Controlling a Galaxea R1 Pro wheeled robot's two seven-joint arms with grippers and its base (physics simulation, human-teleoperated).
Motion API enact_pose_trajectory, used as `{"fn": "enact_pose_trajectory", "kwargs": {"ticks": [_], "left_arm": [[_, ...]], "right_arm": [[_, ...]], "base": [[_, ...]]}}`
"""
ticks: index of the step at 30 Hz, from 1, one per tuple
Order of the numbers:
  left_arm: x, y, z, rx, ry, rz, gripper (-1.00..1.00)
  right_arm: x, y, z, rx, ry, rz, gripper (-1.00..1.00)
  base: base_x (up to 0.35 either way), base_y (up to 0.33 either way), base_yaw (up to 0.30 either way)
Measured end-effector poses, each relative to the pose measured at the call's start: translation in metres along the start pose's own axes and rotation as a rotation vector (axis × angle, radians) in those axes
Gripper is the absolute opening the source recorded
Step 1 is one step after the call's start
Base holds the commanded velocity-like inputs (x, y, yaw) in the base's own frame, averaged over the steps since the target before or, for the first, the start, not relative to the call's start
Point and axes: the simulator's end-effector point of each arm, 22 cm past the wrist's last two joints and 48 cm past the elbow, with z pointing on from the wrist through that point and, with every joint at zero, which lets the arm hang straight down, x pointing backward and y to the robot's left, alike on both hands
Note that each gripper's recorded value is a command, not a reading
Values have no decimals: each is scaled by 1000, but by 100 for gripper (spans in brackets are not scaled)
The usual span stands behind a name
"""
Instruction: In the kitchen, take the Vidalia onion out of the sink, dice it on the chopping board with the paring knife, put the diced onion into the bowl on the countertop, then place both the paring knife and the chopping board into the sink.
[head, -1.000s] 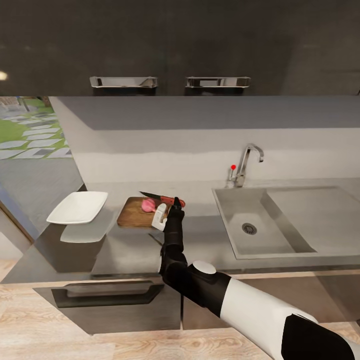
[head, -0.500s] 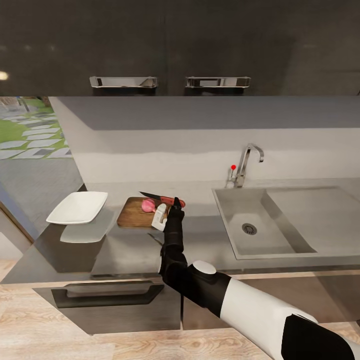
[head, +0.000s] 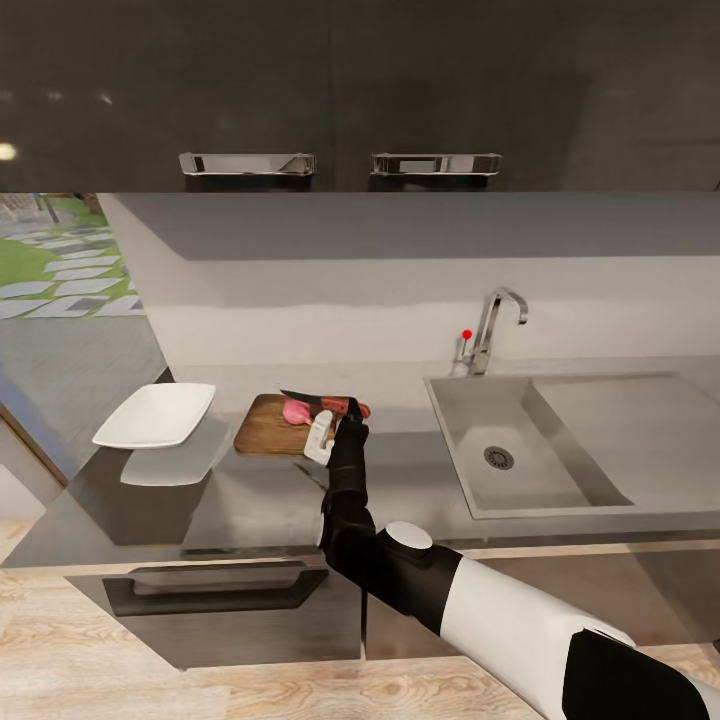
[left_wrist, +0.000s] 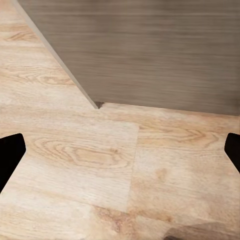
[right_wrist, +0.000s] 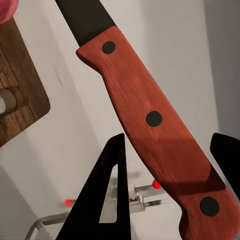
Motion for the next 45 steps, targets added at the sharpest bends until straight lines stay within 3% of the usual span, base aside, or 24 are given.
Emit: {"fn": "enact_pose_trajectory", "kwargs": {"ticks": [25,45], "left_arm": [[0,0,0,0,0,0,100],[0,0,0,0,0,0,100]], "right_arm": [[1,1,0,-3,1,-1,-100],[0,10,-3,-11,-10,-34,-100]], "base": [[0,0,0],[0,0,0]]}}
